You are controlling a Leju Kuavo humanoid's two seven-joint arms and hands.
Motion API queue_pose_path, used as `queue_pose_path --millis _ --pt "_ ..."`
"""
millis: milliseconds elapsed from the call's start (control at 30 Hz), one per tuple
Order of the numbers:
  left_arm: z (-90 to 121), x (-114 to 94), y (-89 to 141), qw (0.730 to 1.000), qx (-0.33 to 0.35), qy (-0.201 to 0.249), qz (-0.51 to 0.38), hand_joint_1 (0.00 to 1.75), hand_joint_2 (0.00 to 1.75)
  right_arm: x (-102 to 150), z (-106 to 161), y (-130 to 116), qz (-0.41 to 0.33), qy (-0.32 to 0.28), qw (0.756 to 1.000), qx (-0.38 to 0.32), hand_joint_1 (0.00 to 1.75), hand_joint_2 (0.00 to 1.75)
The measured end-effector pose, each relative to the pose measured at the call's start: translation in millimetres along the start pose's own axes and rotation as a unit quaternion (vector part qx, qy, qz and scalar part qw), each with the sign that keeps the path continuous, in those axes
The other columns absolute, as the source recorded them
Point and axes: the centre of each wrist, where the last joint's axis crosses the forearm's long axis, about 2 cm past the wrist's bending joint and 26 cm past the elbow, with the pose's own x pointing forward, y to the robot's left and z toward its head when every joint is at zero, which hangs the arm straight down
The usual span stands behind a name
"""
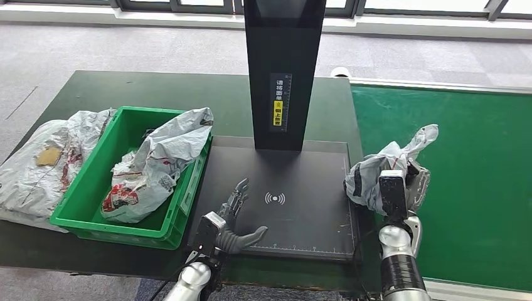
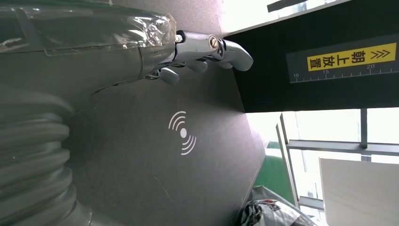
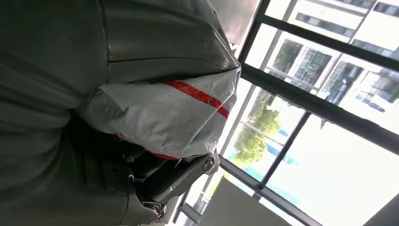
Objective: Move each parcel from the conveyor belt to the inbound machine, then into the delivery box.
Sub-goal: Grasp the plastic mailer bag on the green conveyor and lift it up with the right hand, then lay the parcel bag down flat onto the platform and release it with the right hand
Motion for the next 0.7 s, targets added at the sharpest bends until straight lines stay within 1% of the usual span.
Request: queue_pose_path --millis 133,300,400,500,600,700 --pt "-0.1 0.1 0.1 1.000 0.002 0.000 0.000 0.00 1.75 23.1 -11.9 11.6 -0.031 -0.041 0.999 -0.002 1.75 1.75" --pt "-0.2 0.1 -0.1 1.000 0.000 0.000 0.002 0.00 1.75 47.9 -44.2 30.0 -0.095 -0.064 0.993 0.008 1.75 1.75" --pt "-0.2 0.1 -0.2 1.000 0.000 0.000 0.002 0.00 1.75 56.7 -57.2 35.9 -0.110 -0.072 0.991 0.009 1.75 1.75" --pt "-0.2 0.2 -0.2 1.000 0.000 0.000 0.002 0.00 1.75 60.9 -62.6 39.7 -0.119 -0.074 0.990 0.011 1.75 1.75" --pt "-0.3 0.1 -0.4 1.000 0.001 0.000 0.004 0.00 1.75 65.4 -68.3 48.8 -0.141 -0.072 0.987 0.039 1.75 1.75" --pt "-0.4 0.0 -0.7 1.000 0.003 0.000 0.007 0.00 1.75 75.8 -75.0 69.4 -0.166 -0.069 0.980 0.089 1.75 1.75"
